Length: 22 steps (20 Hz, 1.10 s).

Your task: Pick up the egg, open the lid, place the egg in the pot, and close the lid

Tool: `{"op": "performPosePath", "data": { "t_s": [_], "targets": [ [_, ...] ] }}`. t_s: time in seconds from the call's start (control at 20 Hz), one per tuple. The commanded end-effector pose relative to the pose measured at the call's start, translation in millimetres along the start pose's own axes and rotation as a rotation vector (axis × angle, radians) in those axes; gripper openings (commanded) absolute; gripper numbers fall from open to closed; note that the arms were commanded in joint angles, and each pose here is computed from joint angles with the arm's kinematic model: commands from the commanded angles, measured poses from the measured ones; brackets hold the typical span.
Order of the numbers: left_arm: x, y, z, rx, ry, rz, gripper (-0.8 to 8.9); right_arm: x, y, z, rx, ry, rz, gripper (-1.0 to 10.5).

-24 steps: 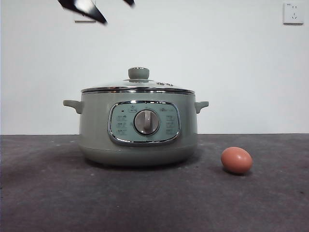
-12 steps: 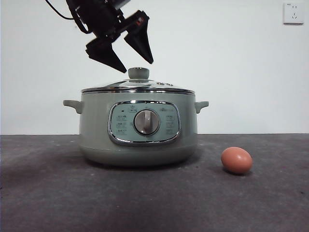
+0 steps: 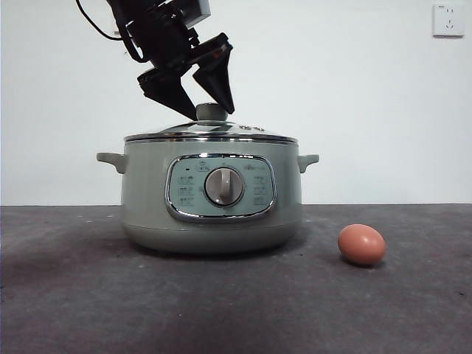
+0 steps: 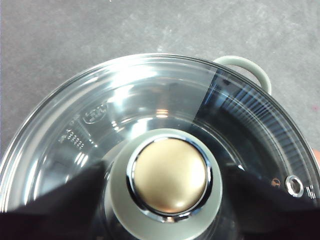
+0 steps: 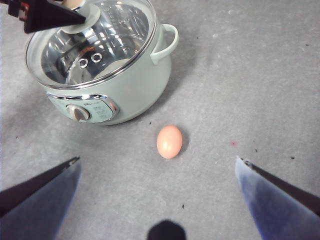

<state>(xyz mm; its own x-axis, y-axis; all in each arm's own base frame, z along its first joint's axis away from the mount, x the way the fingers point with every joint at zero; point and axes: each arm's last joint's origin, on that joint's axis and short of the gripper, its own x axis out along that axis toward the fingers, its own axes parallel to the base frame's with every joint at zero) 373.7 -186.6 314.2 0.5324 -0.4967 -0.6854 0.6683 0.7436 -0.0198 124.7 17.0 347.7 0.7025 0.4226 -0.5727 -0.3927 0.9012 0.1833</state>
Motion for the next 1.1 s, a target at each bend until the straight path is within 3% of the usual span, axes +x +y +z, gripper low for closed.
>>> {"op": "performPosePath", "data": {
  "t_s": [0.05, 0.35, 0.45, 0.75, 1.1],
  "targets": [
    [7, 0, -2, 0.006, 0.013, -0.002, 3.04, -1, 0, 1, 0.001, -0.006, 0.003, 6.0],
    [7, 0, -2, 0.002, 0.011, -0.023, 1.6, -1, 0, 1, 0.001, -0.006, 0.003, 6.0],
    [7, -1, -2, 0.0, 0.01, -0.028, -0.19, -1, 0, 1, 0.001, -0.006, 0.003, 6.0],
    [2, 0, 0, 0.0, -0.005, -0.023, -0.07, 2, -1, 1, 0.006, 0.006, 0.004, 6.0],
    [-52, -5, 17, 0.028, -0.149, 0.011, -0.07, 18, -8, 5, 0.03, 0.062, 0.007, 6.0]
  ]
}}
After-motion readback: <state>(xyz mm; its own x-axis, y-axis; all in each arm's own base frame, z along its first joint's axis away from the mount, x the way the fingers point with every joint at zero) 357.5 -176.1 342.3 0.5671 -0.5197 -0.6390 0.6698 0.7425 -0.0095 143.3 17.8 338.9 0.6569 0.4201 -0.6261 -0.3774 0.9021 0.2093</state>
